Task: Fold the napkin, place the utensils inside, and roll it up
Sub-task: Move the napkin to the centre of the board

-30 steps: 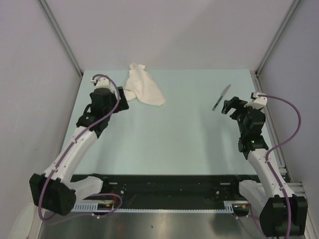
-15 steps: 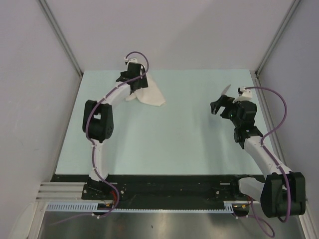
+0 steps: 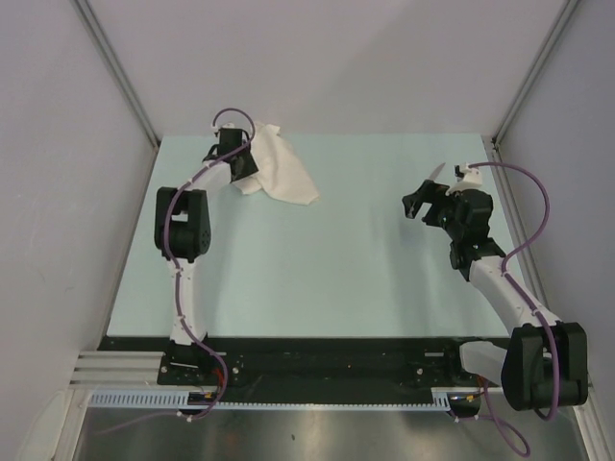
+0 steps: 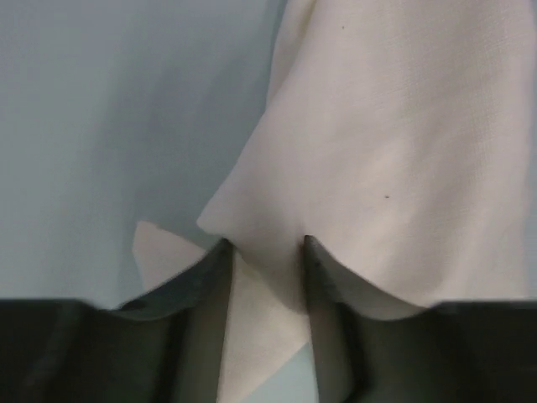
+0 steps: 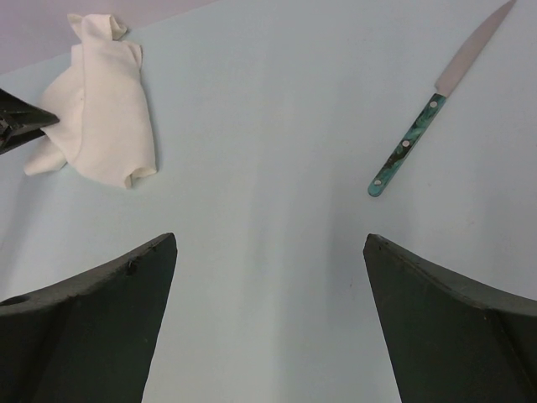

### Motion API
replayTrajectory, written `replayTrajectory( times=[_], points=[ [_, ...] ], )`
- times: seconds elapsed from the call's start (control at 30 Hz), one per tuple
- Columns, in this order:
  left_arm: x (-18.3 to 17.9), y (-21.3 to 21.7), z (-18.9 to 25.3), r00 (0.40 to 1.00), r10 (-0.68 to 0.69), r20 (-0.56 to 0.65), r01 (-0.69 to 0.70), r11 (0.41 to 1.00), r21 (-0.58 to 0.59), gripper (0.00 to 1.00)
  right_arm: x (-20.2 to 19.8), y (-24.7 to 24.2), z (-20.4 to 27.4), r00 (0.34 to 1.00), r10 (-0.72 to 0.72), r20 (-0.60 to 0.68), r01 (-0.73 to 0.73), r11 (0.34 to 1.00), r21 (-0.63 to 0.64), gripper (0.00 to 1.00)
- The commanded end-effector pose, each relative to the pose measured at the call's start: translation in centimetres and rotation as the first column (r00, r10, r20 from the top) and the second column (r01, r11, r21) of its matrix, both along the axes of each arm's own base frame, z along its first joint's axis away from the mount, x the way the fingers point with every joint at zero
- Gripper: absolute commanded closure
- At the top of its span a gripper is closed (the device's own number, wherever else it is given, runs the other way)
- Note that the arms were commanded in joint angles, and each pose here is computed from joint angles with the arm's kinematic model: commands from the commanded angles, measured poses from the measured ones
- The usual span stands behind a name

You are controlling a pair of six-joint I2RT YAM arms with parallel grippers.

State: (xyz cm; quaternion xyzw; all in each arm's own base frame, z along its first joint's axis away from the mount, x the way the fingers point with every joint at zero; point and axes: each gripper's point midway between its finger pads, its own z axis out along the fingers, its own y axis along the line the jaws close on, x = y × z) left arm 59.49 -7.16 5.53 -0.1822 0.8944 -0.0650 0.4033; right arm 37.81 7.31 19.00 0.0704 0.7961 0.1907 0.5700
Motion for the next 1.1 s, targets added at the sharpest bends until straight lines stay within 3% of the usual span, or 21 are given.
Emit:
replayTrajectory(
  times=[0.0,0.1,0.23,0.27,0.33,0.37,0.4,0.43,0.47,0.53,0.57,0.63,0.67,0.7,0.77,0.8,0.83,0.97,1.03,1.07],
  points=[
    [3.1,-2.7,4.1,0.984,-0.091,0.154,0.103,0.992,-0.069,0.72,0.5,0.7,3.0,0.998,0.021,0.065,-0.022,1.000,0.017,0.00],
    [3.5,-3.3,6.7,0.969,-0.145,0.202,0.159,0.986,-0.055,0.99,0.2,0.8,3.4,0.997,0.023,0.072,-0.024,1.000,0.014,0.00],
    [1.4,-5.2,13.7,0.910,-0.233,0.343,0.254,0.967,-0.017,1.00,0.0,1.3,3.9,0.996,0.029,0.079,-0.030,0.999,0.016,0.00],
    [-0.5,-6.6,13.6,0.902,-0.269,0.337,0.289,0.957,-0.009,1.00,0.0,1.5,3.9,0.996,0.030,0.078,-0.031,0.999,0.018,0.00],
    [-3.5,-8.5,20.1,0.827,-0.319,0.464,0.338,0.940,0.044,1.00,0.1,1.9,4.0,0.996,0.036,0.080,-0.038,0.999,0.023,0.00],
    [-6.2,-11.1,18.5,0.823,-0.371,0.431,0.390,0.920,0.047,1.00,0.2,2.3,4.0,0.996,0.040,0.079,-0.043,0.999,0.030,0.00],
    [-8.5,-12.2,21.6,0.786,-0.379,0.488,0.405,0.913,0.056,0.99,0.3,2.6,4.3,0.995,0.049,0.083,-0.051,0.998,0.032,0.00],
    [-10.4,-13.7,21.0,0.780,-0.400,0.481,0.434,0.900,0.045,0.99,0.6,3.0,3.9,0.996,0.057,0.072,-0.059,0.998,0.030,0.00],
    [-14.1,-16.9,17.1,0.780,-0.470,0.413,0.504,0.863,0.029,0.98,0.6,3.6,3.8,0.995,0.069,0.068,-0.071,0.997,0.029,0.00],
    [-18.6,-20.5,15.9,0.726,-0.544,0.420,0.594,0.805,0.017,0.97,0.8,4.0,3.9,0.996,0.072,0.061,-0.074,0.997,0.028,0.00],
    [-23.0,-23.8,12.3,0.675,-0.645,0.359,0.688,0.726,0.012,0.95,1.0,4.1,3.5,0.996,0.071,0.048,-0.072,0.997,0.026,0.00],
    [-28.0,-27.0,8.1,0.577,-0.773,0.264,0.804,0.594,-0.019,0.71,1.1,4.2,3.3,0.997,0.066,0.037,-0.067,0.997,0.025,0.00],
    [-30.7,-28.6,6.9,0.520,-0.825,0.220,0.849,0.528,-0.028,0.51,1.1,4.3,2.7,0.998,0.066,0.017,-0.066,0.998,0.022,0.00],
    [-32.3,-28.1,4.9,0.523,-0.842,0.132,0.852,0.523,-0.038,0.42,1.1,4.3,2.7,0.998,0.067,0.012,-0.067,0.998,0.016,0.00],
    [-33.4,-26.7,4.0,0.548,-0.832,0.089,0.836,0.548,-0.033,0.27,0.9,4.1,2.4,0.998,0.063,-0.005,-0.063,0.998,0.006,0.00],
    [-33.6,-25.5,4.0,0.576,-0.815,0.068,0.817,0.576,-0.017,0.23,0.8,4.0,2.3,0.998,0.060,-0.007,-0.060,0.998,0.003,0.00],
    [-32.6,-23.6,5.6,0.638,-0.764,0.094,0.764,0.644,0.050,0.19,0.7,3.9,2.1,0.998,0.055,-0.013,-0.055,0.999,0.001,0.00],
    [-31.4,-19.6,10.1,0.721,-0.674,0.163,0.656,0.739,0.154,0.08,-0.2,4.4,0.4,0.996,0.075,-0.054,-0.076,0.997,-0.003,0.00],
    [-31.6,-18.1,10.1,0.751,-0.638,0.171,0.618,0.770,0.158,0.05,-0.6,5.5,-0.6,0.991,0.113,-0.077,-0.114,0.993,-0.010,0.00],
    [-30.9,-16.4,10.6,0.791,-0.583,0.188,0.558,0.812,0.169,0.05,-0.8,5.9,-1.3,0.987,0.127,-0.096,-0.129,0.992,-0.014,0.00]
  ],
)
